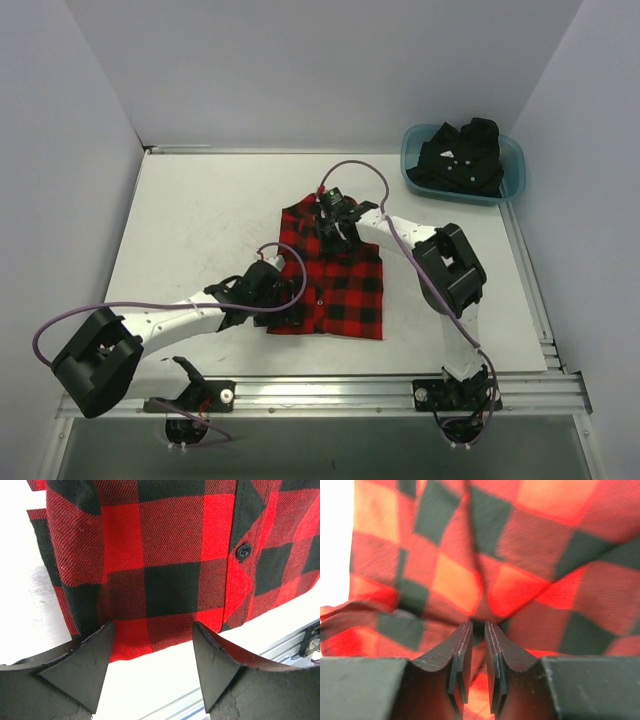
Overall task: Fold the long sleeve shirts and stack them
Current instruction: Fold the shirt
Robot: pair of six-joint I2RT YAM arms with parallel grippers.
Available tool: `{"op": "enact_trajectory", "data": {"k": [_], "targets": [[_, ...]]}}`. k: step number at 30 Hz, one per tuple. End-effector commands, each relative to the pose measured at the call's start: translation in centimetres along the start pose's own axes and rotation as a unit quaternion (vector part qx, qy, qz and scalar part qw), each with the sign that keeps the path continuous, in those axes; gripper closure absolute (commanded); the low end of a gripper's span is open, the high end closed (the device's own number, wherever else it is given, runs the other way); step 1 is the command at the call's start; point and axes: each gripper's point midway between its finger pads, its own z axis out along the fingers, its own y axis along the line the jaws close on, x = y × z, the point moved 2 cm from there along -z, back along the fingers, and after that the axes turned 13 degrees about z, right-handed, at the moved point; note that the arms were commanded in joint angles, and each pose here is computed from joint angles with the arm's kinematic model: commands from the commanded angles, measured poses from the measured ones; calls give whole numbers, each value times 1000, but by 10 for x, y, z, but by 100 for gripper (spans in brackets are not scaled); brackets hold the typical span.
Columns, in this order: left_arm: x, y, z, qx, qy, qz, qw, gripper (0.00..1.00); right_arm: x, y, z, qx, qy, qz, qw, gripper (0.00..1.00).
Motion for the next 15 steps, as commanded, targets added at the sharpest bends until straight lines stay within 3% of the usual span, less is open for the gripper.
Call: {"op": "enact_trajectory", "data": {"k": [1, 8, 9, 11, 12, 15], "targets": [[39, 20, 6, -28, 69, -18, 997, 25, -36, -15, -35, 61, -78, -39, 994, 81], [5, 0, -10, -1, 17, -3, 1000, 20, -52, -30, -84, 89, -147, -19, 985, 75], [-9, -7, -15, 6, -3, 0, 1000, 19, -47, -28, -88, 71, -140, -8, 988, 63], [-31, -17, -29, 15, -39, 3, 999, 18, -43, -28, -104, 34, -135, 38, 990, 52], [-51, -23, -37, 15, -68, 1, 998, 17, -29, -38, -102, 8, -100, 63, 993, 50], [-82, -26, -51, 18, -119, -9, 993, 22, -14, -61, -108, -33, -74, 141, 987, 46]]}}
